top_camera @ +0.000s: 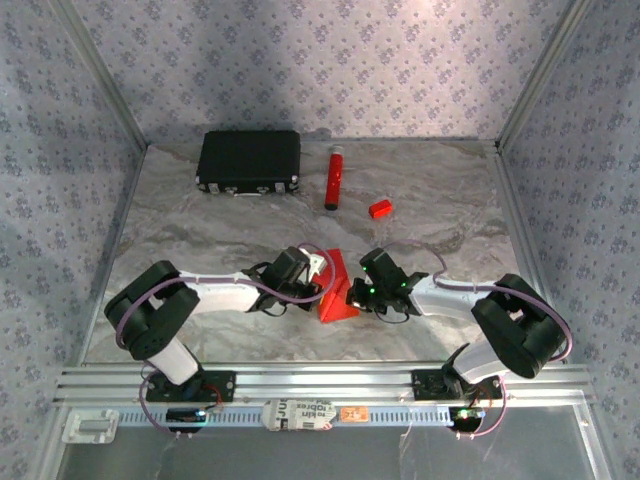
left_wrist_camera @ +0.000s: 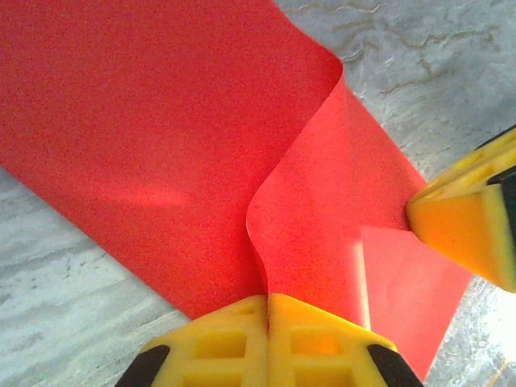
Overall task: Fold a paper plane with a square sheet of paper (pick it up from the middle)
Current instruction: Fold the triangle a second time at the center of the table.
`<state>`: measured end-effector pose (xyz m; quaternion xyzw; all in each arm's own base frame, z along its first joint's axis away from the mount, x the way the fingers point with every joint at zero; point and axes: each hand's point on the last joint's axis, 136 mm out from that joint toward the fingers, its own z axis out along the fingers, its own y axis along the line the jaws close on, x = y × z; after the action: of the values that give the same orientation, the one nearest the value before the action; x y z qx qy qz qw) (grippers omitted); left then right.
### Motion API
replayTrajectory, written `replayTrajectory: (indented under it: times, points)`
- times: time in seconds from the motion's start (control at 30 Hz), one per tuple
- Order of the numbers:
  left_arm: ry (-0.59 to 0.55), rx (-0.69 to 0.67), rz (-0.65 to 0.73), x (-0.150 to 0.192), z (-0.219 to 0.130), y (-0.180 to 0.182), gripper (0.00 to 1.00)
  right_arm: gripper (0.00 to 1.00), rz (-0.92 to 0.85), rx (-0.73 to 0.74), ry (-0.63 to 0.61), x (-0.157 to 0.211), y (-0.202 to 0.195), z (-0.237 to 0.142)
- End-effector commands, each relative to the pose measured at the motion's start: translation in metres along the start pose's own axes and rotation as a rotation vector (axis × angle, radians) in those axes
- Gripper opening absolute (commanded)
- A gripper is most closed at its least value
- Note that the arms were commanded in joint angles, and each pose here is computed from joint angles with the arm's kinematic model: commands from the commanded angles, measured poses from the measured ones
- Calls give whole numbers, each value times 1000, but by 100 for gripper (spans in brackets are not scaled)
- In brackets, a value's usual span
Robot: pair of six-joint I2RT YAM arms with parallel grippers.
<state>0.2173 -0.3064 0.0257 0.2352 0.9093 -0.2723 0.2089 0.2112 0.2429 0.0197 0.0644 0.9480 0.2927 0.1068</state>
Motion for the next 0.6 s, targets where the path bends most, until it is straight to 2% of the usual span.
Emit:
replayTrajectory:
  times: [0.0,0.57]
  points:
    - [-19,22,24,-11,1,-6,4,4,16,92,31,9,-20,3]
    - [-28,37,31,-19,2,-7,5,4,13,98,35,8,-20,3]
